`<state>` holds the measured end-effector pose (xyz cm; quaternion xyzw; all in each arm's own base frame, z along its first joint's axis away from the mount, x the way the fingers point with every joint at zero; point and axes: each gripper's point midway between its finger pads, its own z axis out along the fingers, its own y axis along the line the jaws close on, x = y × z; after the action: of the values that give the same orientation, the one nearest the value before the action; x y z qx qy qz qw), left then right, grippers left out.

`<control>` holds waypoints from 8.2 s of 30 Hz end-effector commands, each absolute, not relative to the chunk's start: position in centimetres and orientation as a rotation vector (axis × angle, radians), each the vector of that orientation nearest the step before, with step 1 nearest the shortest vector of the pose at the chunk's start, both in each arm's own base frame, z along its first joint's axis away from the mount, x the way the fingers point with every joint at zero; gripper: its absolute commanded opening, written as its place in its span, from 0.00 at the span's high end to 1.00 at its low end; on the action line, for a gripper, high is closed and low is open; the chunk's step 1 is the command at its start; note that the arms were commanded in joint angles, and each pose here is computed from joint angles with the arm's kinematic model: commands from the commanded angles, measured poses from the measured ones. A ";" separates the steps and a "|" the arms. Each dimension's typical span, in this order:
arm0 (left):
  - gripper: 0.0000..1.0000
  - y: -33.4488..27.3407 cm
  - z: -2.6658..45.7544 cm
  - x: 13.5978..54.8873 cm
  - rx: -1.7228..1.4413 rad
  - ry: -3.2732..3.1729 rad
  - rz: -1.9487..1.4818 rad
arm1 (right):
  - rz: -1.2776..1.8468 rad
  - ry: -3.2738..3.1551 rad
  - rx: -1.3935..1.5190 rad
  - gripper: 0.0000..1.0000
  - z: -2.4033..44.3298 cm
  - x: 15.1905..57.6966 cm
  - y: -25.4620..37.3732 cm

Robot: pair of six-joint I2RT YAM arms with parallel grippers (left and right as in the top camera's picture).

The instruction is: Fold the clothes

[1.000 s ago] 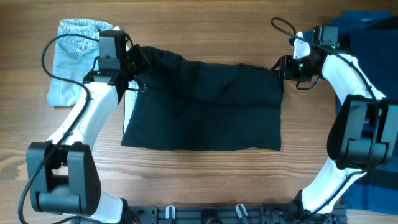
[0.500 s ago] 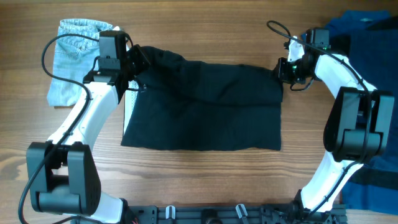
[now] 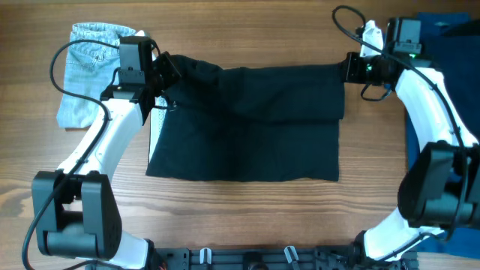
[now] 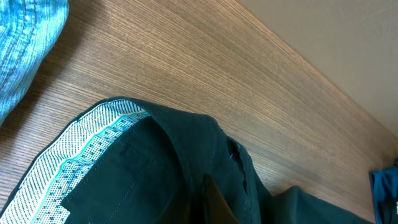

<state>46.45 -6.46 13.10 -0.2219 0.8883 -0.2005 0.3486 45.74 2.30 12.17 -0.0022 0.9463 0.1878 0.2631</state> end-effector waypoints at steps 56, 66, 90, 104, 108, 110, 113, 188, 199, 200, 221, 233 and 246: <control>0.00 -3.1 18.0 55.8 -0.345 2.370 -0.364 | 0.381 2.242 -0.078 0.45 21.6 52.1 1.0; 0.00 -3.2 12.7 46.9 -0.465 2.785 -0.312 | 0.505 2.710 0.082 0.89 9.6 41.9 2.1; 0.00 -3.1 6.5 42.1 -0.520 2.972 -0.279 | 0.025 2.925 0.369 0.96 -5.3 37.9 -2.4; 0.00 -4.4 6.5 41.6 -0.516 2.997 -0.384 | -0.090 3.128 0.519 0.95 -2.5 32.5 -4.9; 0.01 -5.3 6.5 41.3 -0.486 3.009 -0.389 | -0.076 3.117 0.497 0.95 -2.0 33.1 -4.9; 0.00 -5.9 6.5 41.3 -0.460 3.013 -0.388 | -0.026 3.102 0.469 0.94 -0.5 34.0 -4.5; 0.00 -6.4 6.4 41.3 -0.438 3.014 -0.385 | 0.050 3.045 0.453 0.91 2.5 35.7 -3.9; 0.41 -8.4 2.5 42.0 -0.104 2.844 -0.321 | 0.341 2.882 0.326 0.72 8.4 38.1 -0.6; 0.41 -8.8 0.9 42.7 -0.099 2.841 -0.342 | 0.309 2.885 0.331 0.72 8.3 38.1 -1.0; 0.41 -8.9 0.9 42.6 -0.097 2.842 -0.353 | 0.309 2.885 0.330 0.72 8.3 38.1 -1.0; 0.41 -10.4 0.2 42.3 -0.084 2.858 -0.486 | 0.308 2.884 0.331 0.71 8.3 38.1 -1.0; 0.48 -10.4 2.7 42.8 -0.074 2.801 -0.489 | 0.309 2.885 0.330 0.70 8.3 38.1 -1.0; 0.53 -10.3 2.3 42.1 -0.082 2.833 -0.486 | 0.308 2.885 0.330 0.70 8.2 38.1 -1.0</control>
<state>42.55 -9.96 1.49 -0.0363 0.9785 -0.1556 0.1307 37.80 -0.87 7.62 0.1199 0.9818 0.1087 0.0991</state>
